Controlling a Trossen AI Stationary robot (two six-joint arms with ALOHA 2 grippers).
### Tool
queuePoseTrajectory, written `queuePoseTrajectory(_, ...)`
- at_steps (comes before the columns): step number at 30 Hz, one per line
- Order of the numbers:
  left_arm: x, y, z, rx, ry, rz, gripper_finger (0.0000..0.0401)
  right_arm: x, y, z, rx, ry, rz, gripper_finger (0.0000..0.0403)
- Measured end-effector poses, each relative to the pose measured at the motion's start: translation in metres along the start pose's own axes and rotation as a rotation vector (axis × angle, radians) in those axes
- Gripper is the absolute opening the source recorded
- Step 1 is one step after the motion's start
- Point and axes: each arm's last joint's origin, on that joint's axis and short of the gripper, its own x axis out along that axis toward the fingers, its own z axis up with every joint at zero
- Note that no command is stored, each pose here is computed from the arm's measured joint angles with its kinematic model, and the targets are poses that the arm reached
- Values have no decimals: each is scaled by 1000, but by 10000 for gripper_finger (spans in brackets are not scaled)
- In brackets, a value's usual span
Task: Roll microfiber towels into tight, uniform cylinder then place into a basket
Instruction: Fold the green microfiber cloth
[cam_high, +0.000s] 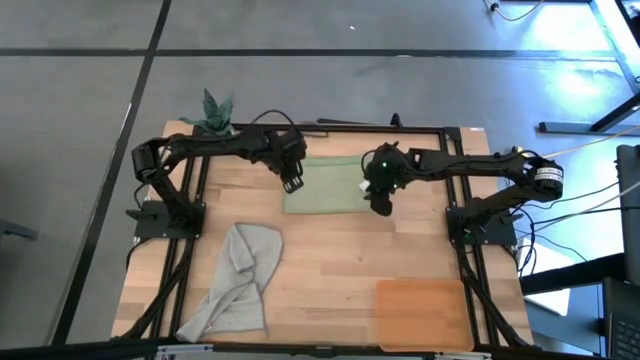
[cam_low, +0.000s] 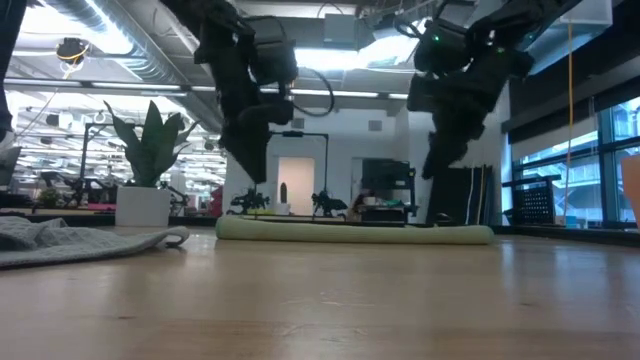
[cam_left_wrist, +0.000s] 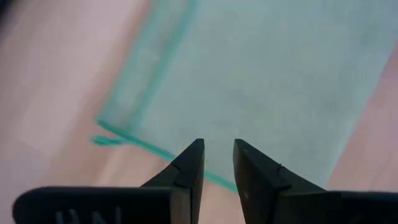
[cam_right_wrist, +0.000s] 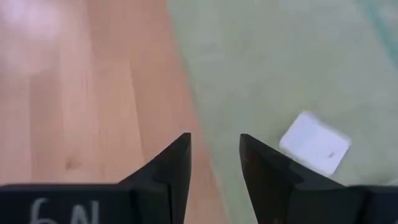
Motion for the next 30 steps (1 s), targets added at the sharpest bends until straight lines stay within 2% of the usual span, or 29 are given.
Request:
queuePoseTrajectory(8, 27, -17, -10, 68, -53, -33, 75, 15, 2, -27, 66, 85, -67, 138)
queuePoseTrajectory(17, 57, -20, -31, 68, 44, -24, 75, 25, -6, -51, 94, 131, -211, 138)
queuePoseTrajectory(23, 68, -27, -38, 79, 91, -18, 75, 26, -10, -55, 115, 135, -304, 136)
queuePoseTrajectory(30, 68, -43, -43, 11, 104, -46, 75, 24, -17, -54, 125, 114, -407, 123)
